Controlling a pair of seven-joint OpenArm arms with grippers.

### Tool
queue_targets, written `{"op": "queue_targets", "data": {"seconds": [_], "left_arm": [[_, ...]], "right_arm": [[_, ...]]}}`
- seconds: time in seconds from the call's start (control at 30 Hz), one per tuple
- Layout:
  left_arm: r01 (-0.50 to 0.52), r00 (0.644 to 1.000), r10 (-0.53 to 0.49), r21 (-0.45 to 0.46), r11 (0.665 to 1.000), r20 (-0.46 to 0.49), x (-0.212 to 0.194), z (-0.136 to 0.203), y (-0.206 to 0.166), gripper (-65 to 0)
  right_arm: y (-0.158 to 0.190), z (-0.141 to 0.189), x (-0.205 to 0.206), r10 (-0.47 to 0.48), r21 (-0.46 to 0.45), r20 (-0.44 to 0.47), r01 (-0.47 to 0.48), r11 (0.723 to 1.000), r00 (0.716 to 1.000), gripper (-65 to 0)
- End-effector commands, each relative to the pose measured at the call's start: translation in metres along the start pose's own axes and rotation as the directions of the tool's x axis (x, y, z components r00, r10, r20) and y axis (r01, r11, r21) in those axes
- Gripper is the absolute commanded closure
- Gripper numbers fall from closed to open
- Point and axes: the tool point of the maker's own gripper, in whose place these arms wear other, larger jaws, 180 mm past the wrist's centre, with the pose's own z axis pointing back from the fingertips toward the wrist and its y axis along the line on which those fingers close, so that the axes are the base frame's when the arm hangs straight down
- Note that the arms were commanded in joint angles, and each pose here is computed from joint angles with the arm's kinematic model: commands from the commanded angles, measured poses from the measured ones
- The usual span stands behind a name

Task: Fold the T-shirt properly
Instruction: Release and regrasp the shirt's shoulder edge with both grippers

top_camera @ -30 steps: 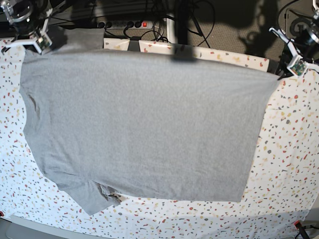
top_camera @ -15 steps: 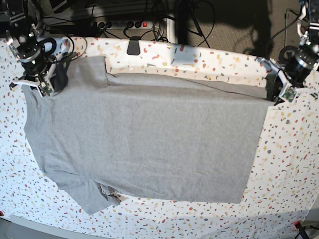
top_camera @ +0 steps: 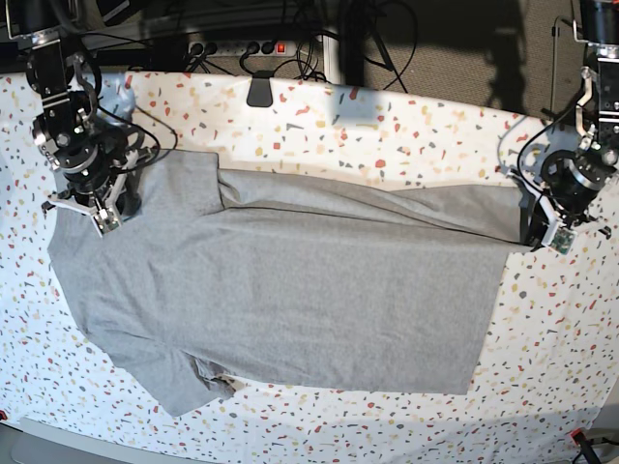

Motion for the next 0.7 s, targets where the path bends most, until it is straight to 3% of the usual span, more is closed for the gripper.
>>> {"op": "queue_targets", "data": {"seconds": [0.0, 0.17, 0.2, 0.23, 0.3, 0.37, 0.53, 0.67], "left_arm": [[0.020, 0.999, -0.021, 0.037, 0.999, 0.045, 0.015, 0.001, 0.016, 0.0], [0.024, 0.999, -0.025, 0.038, 0.999, 0.042, 0.015, 0.001, 0.016, 0.0], [0.030, 0.999, -0.031, 0.039, 0.999, 0.038, 0.014, 0.002, 0.017, -8.5], [0.038, 0.999, -0.040, 0.040, 0.998, 0.034, 0.014, 0.001, 0.017, -16.8], [0.067, 0.998, -0.068, 0.045, 0.997, 0.019, 0.012, 0.001, 0.018, -27.5], [0.099, 0.995, -0.099, 0.051, 0.994, 0.004, 0.011, 0.001, 0.020, -28.4], [0.171, 0.985, -0.169, 0.061, 0.983, -0.038, 0.011, 0.004, 0.030, -28.3], [0.234, 0.968, -0.236, -0.040, 0.971, -0.088, 0.009, 0.014, 0.016, -28.3]], "right_arm": [[-0.013, 0.001, 0.012, 0.015, -0.024, 0.034, -0.014, 1.000, 0.999, 0.0], [-0.014, 0.000, 0.012, 0.012, -0.026, 0.030, -0.011, 1.000, 0.999, 0.0], [-0.014, 0.000, 0.012, 0.013, -0.028, 0.028, -0.012, 1.000, 1.000, -3.0], [-0.015, 0.000, 0.013, 0.015, -0.032, 0.030, -0.014, 0.999, 0.999, -11.6], [-0.021, -0.001, 0.015, 0.007, -0.058, 0.034, -0.005, 0.998, 0.999, -24.3], [-0.029, -0.001, 0.017, 0.001, -0.097, 0.040, 0.003, 0.995, 0.999, -26.4], [-0.038, 0.004, 0.024, 0.090, -0.151, 0.017, -0.086, 0.985, 0.996, -26.3], [-0.029, 0.015, 0.027, 0.102, -0.138, 0.002, -0.101, 0.985, 0.995, -26.3]]}}
